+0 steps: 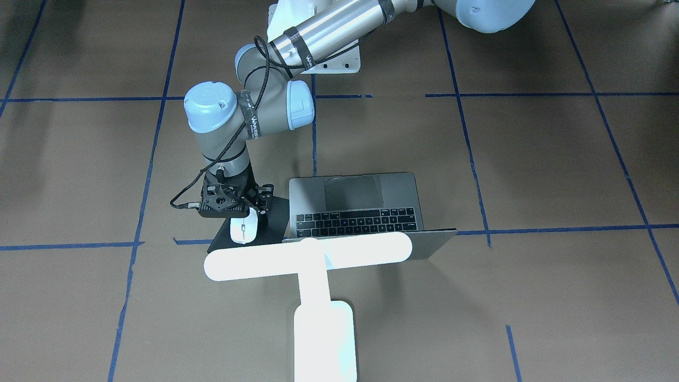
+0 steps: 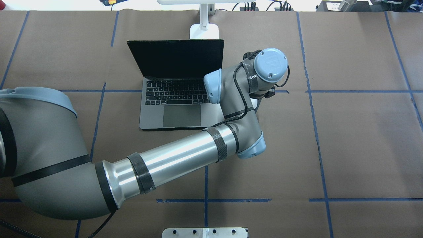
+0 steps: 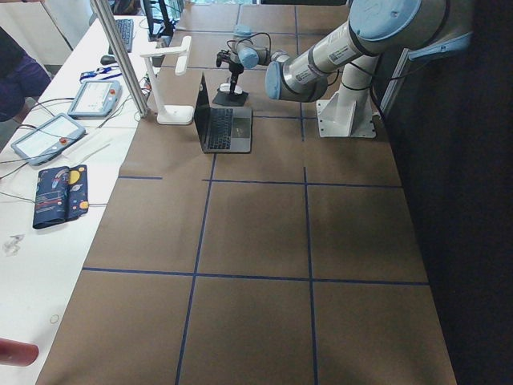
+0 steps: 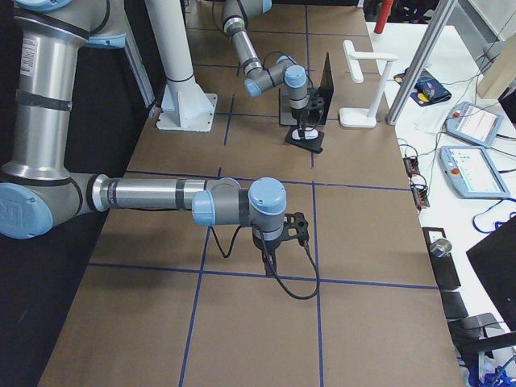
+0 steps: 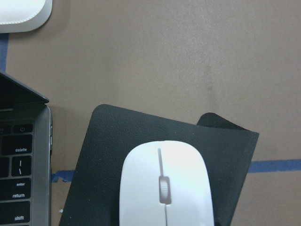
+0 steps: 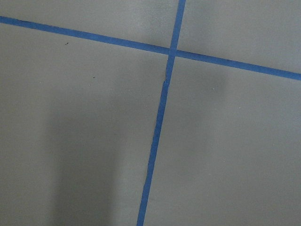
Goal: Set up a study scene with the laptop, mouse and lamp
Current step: 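Carry the white mouse with the left gripper onto the black mouse pad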
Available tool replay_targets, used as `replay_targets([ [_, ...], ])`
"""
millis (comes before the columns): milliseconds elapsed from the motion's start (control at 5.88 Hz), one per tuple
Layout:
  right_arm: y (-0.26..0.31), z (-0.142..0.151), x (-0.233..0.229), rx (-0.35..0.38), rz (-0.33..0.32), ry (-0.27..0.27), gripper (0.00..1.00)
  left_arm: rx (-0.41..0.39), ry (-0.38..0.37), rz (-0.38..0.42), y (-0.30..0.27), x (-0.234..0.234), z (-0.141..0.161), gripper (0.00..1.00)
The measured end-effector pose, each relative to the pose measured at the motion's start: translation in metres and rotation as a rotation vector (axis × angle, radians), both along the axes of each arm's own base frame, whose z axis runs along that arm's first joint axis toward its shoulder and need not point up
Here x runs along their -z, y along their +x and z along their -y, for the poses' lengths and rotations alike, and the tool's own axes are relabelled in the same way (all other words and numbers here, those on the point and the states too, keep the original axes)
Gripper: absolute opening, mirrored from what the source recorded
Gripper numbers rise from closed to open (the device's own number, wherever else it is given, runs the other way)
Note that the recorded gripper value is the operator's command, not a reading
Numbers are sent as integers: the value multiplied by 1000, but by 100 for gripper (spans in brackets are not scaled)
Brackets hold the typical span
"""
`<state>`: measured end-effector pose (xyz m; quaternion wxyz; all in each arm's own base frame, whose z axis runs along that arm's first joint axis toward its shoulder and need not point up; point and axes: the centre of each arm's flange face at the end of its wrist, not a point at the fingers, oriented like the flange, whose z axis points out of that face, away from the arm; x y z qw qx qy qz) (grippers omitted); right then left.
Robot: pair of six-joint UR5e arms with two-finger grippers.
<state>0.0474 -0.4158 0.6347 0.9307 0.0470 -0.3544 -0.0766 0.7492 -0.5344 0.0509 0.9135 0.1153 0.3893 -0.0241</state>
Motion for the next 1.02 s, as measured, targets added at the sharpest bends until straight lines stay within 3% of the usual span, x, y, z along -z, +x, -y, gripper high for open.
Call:
replay_targets([
  [340,0,0,0,0,0,1,100,-33,0,-6,4,4,-6,99],
  [1021,0,0,0,1,-3,2,100,-114,-26,-86,-24,27,3,100],
])
